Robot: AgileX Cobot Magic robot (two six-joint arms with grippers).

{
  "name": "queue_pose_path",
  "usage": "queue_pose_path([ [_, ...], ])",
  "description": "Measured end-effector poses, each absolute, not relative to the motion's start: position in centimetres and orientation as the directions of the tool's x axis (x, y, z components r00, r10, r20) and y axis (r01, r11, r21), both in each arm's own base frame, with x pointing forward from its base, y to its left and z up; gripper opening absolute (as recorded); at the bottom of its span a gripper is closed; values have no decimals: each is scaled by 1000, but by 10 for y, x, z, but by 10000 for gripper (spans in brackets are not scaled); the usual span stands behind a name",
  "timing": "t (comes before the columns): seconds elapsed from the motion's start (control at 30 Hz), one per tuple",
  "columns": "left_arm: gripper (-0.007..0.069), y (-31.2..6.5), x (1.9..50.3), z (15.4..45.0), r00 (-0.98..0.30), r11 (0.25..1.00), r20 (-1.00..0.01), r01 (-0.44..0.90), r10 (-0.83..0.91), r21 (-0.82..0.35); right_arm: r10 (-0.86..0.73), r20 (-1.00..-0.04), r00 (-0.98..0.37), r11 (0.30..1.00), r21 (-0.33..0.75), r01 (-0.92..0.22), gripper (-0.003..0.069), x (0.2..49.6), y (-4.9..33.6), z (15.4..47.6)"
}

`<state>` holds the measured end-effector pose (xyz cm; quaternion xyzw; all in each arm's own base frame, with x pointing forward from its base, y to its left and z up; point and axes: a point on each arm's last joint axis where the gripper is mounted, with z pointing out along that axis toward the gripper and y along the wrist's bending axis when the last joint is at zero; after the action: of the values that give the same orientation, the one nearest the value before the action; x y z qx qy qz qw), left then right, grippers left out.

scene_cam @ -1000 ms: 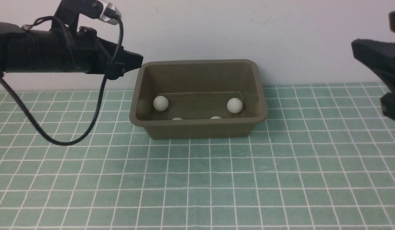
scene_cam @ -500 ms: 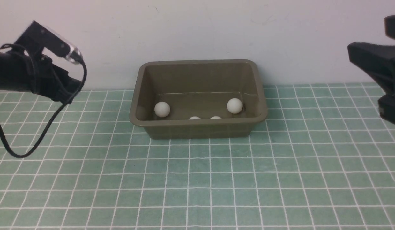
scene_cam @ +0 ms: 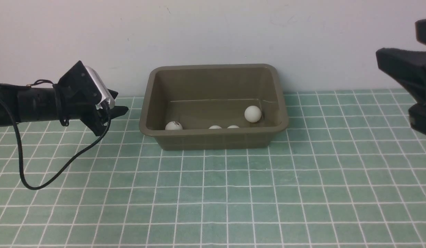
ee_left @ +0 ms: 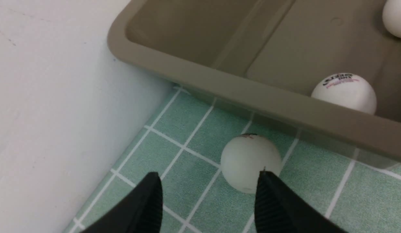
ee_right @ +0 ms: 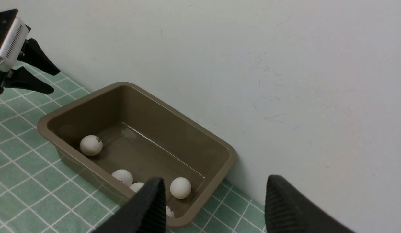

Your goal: Put the table tennis balls in the box on the green coffee tablecloth.

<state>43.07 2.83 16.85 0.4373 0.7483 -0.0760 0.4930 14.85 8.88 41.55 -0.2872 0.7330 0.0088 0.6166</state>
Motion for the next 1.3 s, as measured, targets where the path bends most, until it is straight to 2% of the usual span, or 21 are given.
queue_pose_path([
  [0.23,365,28,434,158,-128,599,-806,738,577,312,-413,-908,-73,834,-344,-432,385,148,89,415],
  [0.43,450,28,442,135,-154,603,-825,755,544,257,-400,-913,-81,836,-328,-440,385,148,89,415],
  [0.53,461,26,447,132,-144,604,-852,764,504,228,-397,-914,-84,837,-323,-441,385,148,90,415],
  [1.03,461,24,454,109,-189,619,-878,772,440,144,-394,-915,-84,837,-320,-443,385,148,90,415],
  [1.3,461,-5,464,103,-163,574,-874,804,458,151,-393,-916,-80,837,-320,-444,385,148,90,415],
])
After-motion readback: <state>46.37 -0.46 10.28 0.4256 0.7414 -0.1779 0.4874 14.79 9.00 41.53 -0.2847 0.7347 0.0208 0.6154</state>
